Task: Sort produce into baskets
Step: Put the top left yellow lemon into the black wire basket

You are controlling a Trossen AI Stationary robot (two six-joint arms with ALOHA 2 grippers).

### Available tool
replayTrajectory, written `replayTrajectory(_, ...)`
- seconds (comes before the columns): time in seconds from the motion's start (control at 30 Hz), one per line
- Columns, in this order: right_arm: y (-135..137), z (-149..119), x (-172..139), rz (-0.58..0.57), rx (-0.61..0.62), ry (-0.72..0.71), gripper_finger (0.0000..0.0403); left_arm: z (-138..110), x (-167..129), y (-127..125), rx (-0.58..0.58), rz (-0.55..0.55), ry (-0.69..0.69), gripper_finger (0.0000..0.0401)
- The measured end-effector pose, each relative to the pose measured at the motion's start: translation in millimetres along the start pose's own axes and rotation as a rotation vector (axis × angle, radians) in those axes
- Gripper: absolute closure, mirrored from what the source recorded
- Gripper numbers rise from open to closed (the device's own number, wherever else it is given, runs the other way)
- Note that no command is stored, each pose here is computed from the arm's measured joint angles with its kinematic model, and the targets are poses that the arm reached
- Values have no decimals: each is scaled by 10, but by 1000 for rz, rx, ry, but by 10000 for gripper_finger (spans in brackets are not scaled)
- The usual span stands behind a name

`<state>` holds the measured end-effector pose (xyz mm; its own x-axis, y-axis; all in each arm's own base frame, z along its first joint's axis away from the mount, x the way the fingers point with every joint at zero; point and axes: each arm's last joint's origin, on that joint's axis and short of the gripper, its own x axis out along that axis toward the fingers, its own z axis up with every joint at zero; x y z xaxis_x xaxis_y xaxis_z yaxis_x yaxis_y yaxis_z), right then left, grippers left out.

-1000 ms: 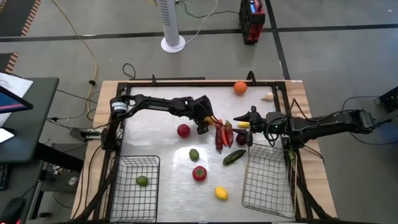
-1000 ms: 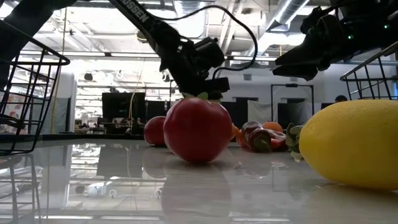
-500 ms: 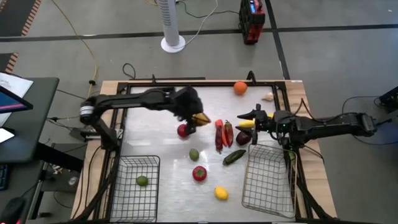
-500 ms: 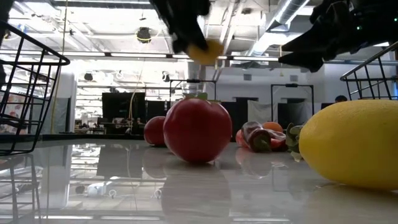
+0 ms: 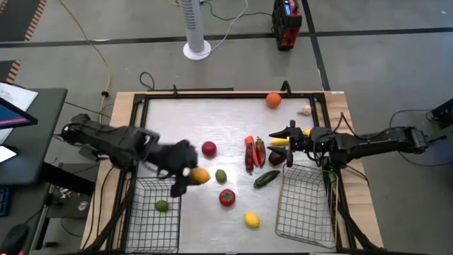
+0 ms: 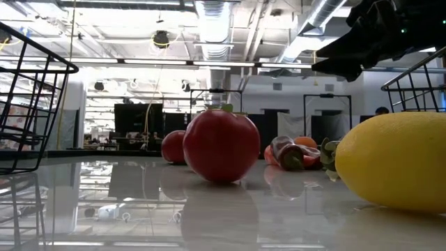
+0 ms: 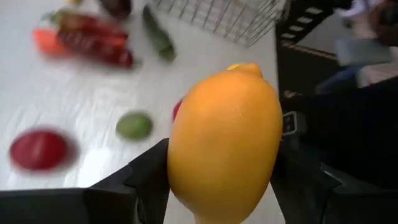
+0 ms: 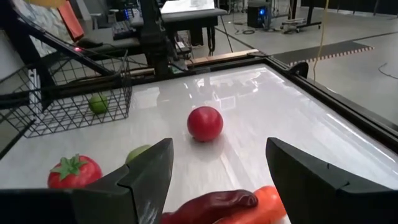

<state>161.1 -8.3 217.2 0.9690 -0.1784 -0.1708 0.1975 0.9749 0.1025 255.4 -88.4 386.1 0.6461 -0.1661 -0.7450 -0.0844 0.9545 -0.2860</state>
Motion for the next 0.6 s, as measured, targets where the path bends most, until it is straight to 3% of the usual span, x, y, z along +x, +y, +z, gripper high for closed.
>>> replayTrajectory(0.17, 1, 10, 0, 1, 4, -10, 117, -305, -78, -241, -53, 136, 35, 183)
replayTrajectory(0.6, 3, 26, 0, 2, 6, -27, 117, -842, -279, -523, -215, 296, 77, 183)
